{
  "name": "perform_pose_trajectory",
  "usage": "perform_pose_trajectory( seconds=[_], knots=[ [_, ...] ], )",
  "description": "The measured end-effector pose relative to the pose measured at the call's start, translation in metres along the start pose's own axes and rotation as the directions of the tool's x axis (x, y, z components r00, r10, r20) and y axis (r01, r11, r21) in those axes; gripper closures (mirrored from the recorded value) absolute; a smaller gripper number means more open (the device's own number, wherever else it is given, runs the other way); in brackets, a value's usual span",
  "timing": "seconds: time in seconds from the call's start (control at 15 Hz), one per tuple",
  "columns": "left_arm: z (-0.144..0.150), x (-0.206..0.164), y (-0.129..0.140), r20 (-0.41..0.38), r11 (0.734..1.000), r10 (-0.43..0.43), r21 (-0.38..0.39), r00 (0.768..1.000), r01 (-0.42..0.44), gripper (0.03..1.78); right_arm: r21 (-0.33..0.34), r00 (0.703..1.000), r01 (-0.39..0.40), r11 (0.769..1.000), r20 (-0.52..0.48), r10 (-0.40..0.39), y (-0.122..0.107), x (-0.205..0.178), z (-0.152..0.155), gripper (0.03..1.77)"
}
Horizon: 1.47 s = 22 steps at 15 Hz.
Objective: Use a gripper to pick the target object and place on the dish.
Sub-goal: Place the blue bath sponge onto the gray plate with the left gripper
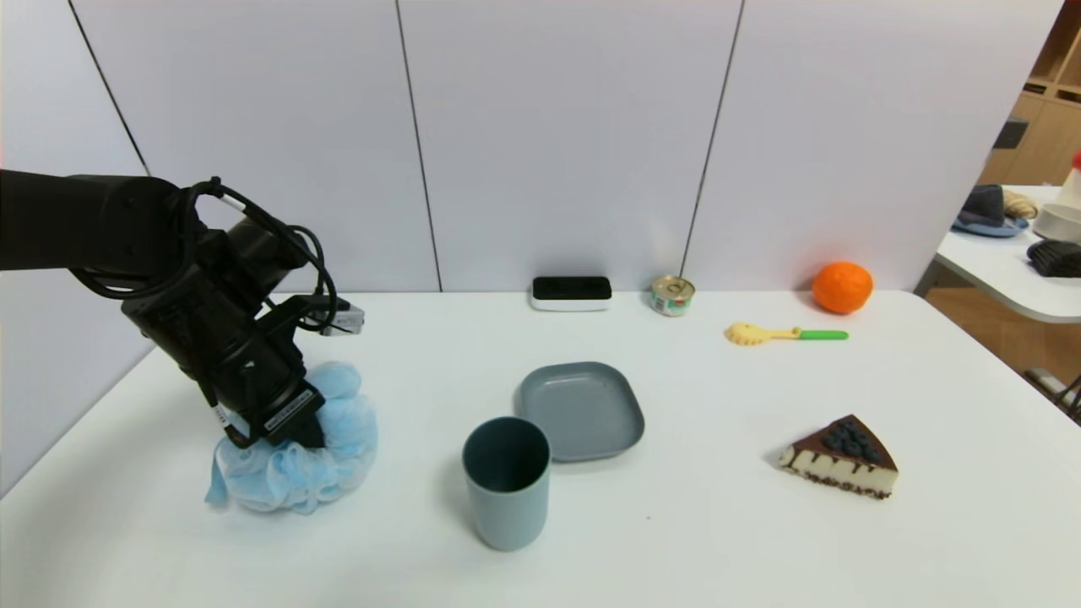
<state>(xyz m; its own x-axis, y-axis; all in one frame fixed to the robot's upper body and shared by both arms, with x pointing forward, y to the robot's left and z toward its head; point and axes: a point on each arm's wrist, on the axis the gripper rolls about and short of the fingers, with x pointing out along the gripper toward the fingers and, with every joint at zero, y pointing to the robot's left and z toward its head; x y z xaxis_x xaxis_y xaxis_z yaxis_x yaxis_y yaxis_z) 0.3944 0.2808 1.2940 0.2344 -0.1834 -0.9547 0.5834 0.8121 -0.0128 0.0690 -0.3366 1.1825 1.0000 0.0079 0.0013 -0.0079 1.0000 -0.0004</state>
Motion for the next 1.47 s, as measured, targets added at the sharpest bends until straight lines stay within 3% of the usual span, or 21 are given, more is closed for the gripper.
perform_pose_trajectory(
  seconds=[0.4, 0.8, 0.93, 1.2, 1.33, 1.47],
  knots=[
    [0.019, -0.028, -0.006, 0.125, 0.997, 0.045, 0.054, 0.991, -0.052, 1.05, 0.000, 1.000, 0.000, 1.000, 0.000, 0.000, 0.000, 0.000, 0.000, 0.09],
    [0.064, -0.056, -0.032, 0.309, 0.981, 0.051, 0.161, 0.950, -0.106, 1.07, 0.000, 1.000, 0.000, 1.000, 0.000, 0.000, 0.000, 0.000, 0.000, 0.09],
    [0.081, -0.057, -0.041, 0.379, 0.972, 0.044, 0.200, 0.924, -0.128, 1.07, 0.000, 1.000, -0.001, 1.000, 0.000, 0.001, 0.000, 0.000, 0.000, 0.09],
    [0.121, -0.044, -0.064, 0.550, 0.946, 0.013, 0.263, 0.835, -0.187, 1.07, 0.000, 1.000, 0.000, 1.000, 0.000, 0.000, 0.000, 0.000, 0.000, 0.09],
    [0.135, -0.033, -0.080, 0.586, 0.934, -0.028, 0.305, 0.810, -0.188, 1.07, 0.000, 1.000, 0.000, 1.000, 0.000, 0.000, 0.000, 0.000, 0.000, 0.09],
    [0.144, -0.022, -0.098, 0.596, 0.921, -0.081, 0.351, 0.799, -0.168, 1.07, 0.000, 1.000, -0.001, 1.000, 0.000, 0.001, 0.000, 0.000, 0.000, 0.09]
  ],
)
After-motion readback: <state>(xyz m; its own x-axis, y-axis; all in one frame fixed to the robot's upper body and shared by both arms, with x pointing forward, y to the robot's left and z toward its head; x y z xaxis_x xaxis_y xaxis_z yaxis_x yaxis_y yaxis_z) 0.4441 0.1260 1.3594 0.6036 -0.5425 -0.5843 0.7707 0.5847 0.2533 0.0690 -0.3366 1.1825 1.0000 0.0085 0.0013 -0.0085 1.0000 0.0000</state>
